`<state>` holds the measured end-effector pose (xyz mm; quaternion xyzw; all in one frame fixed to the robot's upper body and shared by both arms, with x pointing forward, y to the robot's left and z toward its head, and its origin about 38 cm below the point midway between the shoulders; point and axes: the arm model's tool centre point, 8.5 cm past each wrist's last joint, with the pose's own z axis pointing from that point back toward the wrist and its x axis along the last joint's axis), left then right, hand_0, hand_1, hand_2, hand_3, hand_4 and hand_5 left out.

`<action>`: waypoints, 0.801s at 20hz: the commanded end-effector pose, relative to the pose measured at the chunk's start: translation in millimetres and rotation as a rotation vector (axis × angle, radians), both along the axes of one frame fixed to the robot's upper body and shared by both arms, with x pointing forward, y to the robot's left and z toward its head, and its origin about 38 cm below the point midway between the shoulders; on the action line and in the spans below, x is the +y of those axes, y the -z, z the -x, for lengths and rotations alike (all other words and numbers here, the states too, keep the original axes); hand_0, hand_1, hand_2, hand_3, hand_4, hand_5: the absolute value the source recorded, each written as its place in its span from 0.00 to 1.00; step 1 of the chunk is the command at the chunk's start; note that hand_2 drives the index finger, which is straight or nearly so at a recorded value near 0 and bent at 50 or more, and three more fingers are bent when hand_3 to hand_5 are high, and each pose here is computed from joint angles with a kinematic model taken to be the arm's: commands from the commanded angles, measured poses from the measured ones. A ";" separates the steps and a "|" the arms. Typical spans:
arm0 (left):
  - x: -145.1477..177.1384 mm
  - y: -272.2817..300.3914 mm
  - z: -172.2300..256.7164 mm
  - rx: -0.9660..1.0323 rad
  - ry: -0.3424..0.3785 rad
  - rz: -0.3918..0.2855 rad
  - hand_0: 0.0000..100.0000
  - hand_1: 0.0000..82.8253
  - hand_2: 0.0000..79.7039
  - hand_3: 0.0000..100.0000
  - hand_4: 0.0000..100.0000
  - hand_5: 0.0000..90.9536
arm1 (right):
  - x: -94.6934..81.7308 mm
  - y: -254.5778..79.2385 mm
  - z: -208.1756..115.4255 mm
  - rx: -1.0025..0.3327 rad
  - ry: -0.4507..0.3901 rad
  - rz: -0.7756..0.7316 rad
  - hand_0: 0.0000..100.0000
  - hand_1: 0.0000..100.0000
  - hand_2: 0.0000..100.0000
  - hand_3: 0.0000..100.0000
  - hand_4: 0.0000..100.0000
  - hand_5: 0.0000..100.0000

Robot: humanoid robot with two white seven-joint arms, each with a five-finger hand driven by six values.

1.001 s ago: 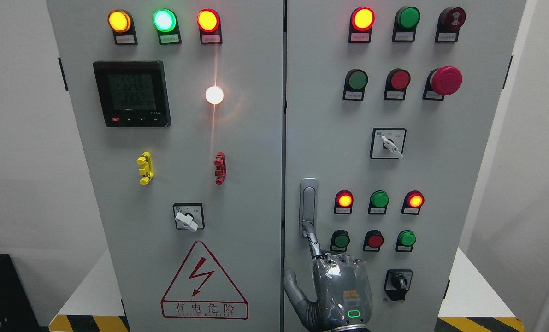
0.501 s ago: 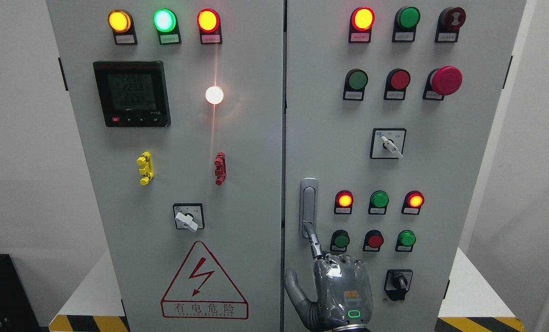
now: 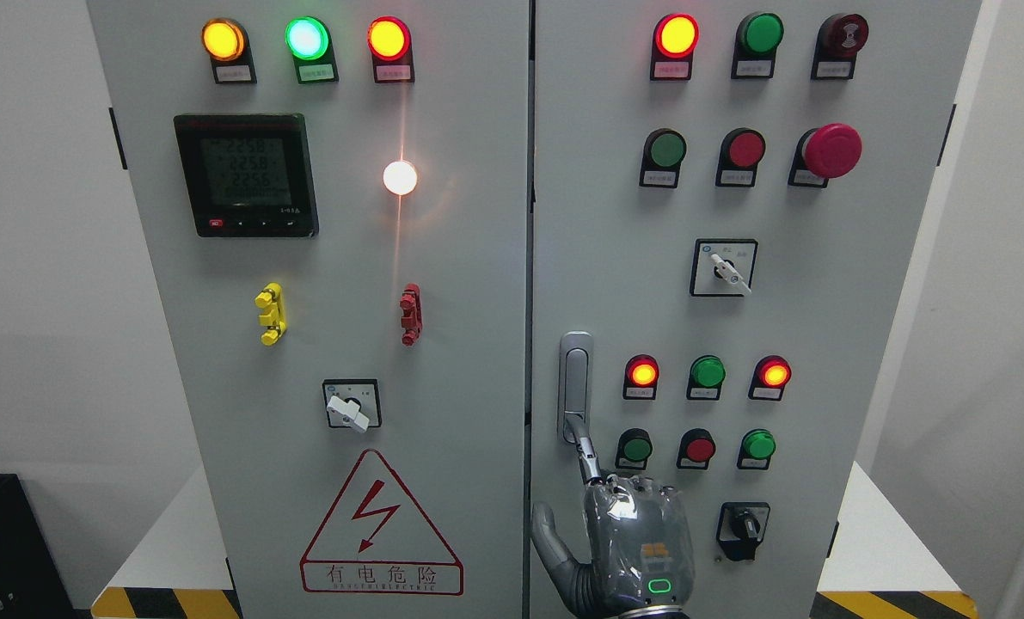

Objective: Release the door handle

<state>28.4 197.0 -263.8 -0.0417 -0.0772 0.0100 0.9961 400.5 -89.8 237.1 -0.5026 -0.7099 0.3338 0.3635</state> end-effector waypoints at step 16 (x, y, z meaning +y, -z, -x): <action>-0.1 0.2 5.9 0.009 -0.001 0.000 0.12 0.67 0.00 0.00 0.00 0.00 | -2.2 7.7 -4.5 0.024 0.009 0.009 0.56 0.29 0.00 0.90 0.93 1.00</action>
